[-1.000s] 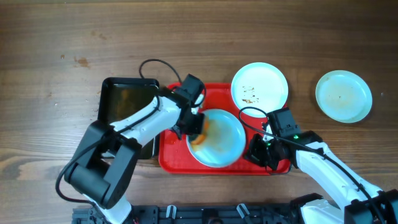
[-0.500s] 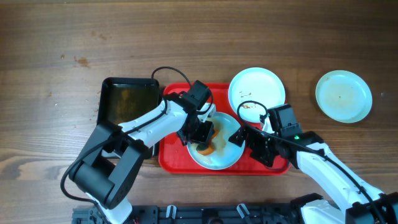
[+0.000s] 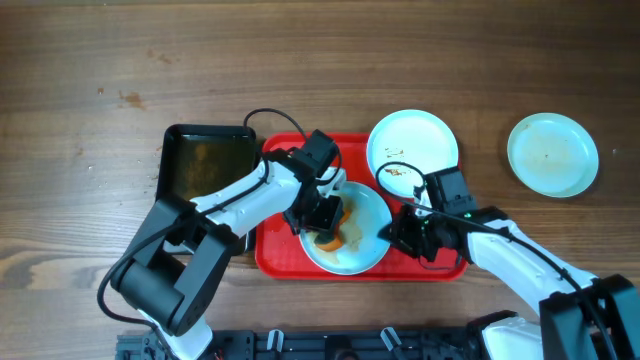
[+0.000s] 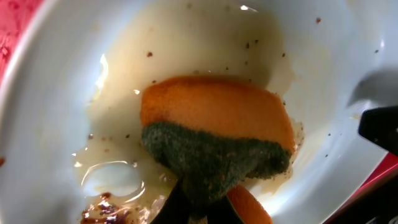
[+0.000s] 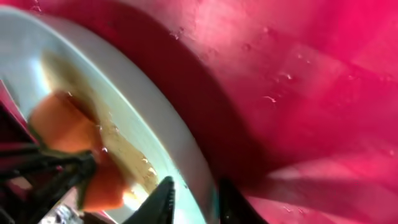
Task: Clean dirty plates on tray and stack at the side
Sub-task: 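Scrub the tilted lower plate with the sponge in the left gripper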
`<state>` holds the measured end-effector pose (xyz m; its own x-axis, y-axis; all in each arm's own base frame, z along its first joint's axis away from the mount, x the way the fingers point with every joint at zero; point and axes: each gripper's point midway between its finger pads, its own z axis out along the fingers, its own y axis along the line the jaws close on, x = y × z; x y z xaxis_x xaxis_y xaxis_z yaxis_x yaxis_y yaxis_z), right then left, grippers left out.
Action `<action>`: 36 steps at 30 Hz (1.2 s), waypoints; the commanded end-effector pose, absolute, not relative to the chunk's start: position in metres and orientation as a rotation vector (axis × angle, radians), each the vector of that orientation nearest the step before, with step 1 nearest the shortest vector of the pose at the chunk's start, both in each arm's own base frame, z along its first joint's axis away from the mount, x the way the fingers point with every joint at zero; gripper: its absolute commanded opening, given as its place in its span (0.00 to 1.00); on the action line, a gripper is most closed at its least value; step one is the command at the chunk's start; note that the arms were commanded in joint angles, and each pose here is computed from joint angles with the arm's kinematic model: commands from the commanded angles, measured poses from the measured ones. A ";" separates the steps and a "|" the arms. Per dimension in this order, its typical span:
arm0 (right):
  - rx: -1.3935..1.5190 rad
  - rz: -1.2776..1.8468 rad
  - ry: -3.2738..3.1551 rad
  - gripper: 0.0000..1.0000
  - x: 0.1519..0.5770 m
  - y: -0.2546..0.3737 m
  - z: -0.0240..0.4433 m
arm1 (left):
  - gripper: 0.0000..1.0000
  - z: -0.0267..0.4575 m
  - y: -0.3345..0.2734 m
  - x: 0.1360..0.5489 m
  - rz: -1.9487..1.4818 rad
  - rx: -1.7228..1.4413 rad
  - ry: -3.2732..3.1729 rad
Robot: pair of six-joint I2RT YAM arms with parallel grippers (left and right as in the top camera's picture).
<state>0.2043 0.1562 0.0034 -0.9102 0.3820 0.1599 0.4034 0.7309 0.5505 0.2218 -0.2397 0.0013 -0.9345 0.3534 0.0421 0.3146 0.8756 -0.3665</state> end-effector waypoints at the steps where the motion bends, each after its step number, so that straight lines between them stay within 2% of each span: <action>1: -0.652 -0.846 -2.861 0.04 0.194 0.158 -0.015 | 0.04 -0.025 -0.223 0.201 0.426 -0.498 -2.871; 10: -0.672 -0.823 -2.843 0.05 0.191 0.160 -0.019 | 0.04 -0.019 -0.233 0.192 0.525 -0.482 -2.814; 14: -0.672 -0.823 -2.843 0.05 0.191 0.160 -0.019 | 0.04 -0.019 -0.238 0.201 0.545 -0.474 -2.847; 22: -0.672 -0.813 -2.831 0.05 0.187 0.159 -0.019 | 0.04 -0.027 -0.145 0.243 -0.333 -0.250 -3.114; 26: -0.675 -0.805 -2.825 0.05 0.186 0.159 -0.019 | 0.04 -0.019 -0.121 0.253 -0.567 -0.106 -3.166; 32: -0.673 -0.792 -2.819 0.05 0.183 0.157 -0.020 | 0.04 -0.013 -0.109 0.262 -0.694 -0.043 -3.206; 36: -0.670 -0.791 -2.820 0.04 0.183 0.157 -0.020 | 0.04 -0.017 -0.125 0.273 -0.591 -0.111 -3.260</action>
